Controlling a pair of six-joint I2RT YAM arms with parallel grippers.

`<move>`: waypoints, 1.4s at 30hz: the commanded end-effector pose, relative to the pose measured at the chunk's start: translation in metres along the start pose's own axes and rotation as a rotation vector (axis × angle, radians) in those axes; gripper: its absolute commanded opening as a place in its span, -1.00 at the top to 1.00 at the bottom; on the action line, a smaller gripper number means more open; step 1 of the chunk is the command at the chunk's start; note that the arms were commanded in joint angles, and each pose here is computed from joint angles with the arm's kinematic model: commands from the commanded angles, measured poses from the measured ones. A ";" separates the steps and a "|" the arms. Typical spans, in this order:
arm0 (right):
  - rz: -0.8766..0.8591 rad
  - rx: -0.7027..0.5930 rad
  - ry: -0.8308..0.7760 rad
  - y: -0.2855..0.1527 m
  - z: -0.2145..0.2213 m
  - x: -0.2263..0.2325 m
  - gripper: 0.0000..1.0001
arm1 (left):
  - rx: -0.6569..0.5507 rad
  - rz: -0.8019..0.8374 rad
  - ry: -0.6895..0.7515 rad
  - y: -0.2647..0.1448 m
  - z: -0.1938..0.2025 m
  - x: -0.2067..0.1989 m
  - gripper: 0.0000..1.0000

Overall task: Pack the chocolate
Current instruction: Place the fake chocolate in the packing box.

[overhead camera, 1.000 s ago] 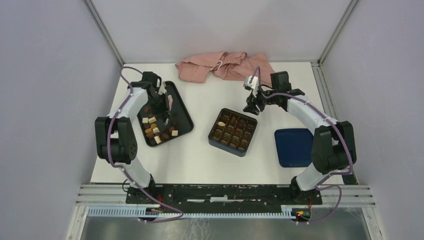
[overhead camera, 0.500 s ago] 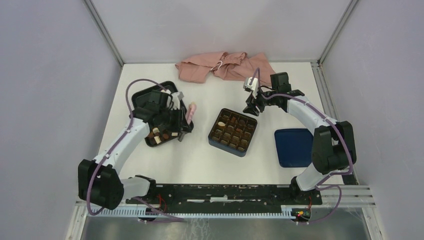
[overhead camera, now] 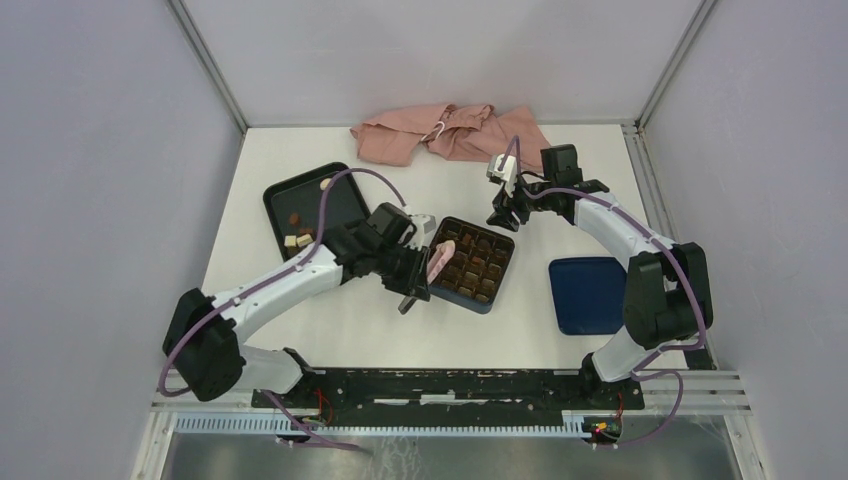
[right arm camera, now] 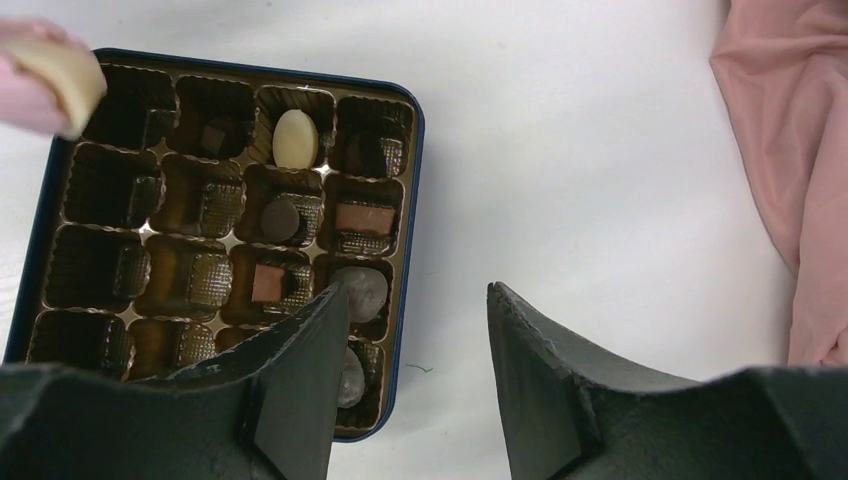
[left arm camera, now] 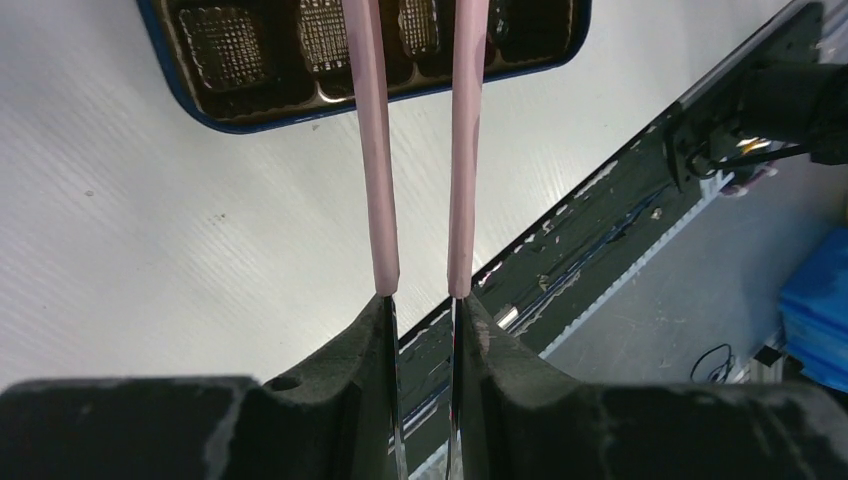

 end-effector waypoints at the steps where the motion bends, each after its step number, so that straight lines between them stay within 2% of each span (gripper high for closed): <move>1: 0.049 -0.032 -0.062 -0.010 -0.015 -0.005 -0.18 | 0.016 -0.090 0.019 0.011 -0.011 -0.010 0.96; 22: 0.047 -0.028 -0.058 -0.009 -0.014 -0.005 -0.18 | 0.244 -0.299 0.104 0.047 0.008 0.000 0.84; 32: 0.045 -0.027 -0.056 -0.009 -0.013 -0.004 -0.18 | 0.270 -0.327 0.110 0.048 0.011 0.003 0.34; 37: 0.045 -0.029 -0.059 -0.009 -0.014 -0.004 -0.18 | 0.276 -0.340 0.108 0.049 0.014 0.006 0.21; 42: 0.045 -0.029 -0.058 -0.010 -0.015 -0.004 -0.18 | 0.269 -0.341 0.106 0.048 0.013 0.006 0.17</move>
Point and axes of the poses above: each gripper's point midway between its finger pads, its own y axis out along the fingers, its own x axis along the line the jaws close on, z = x × y, the point moved 2 cm from there along -y, back along the fingers, and after that the axes turned 6 degrees about y, right-handed, at the moved point
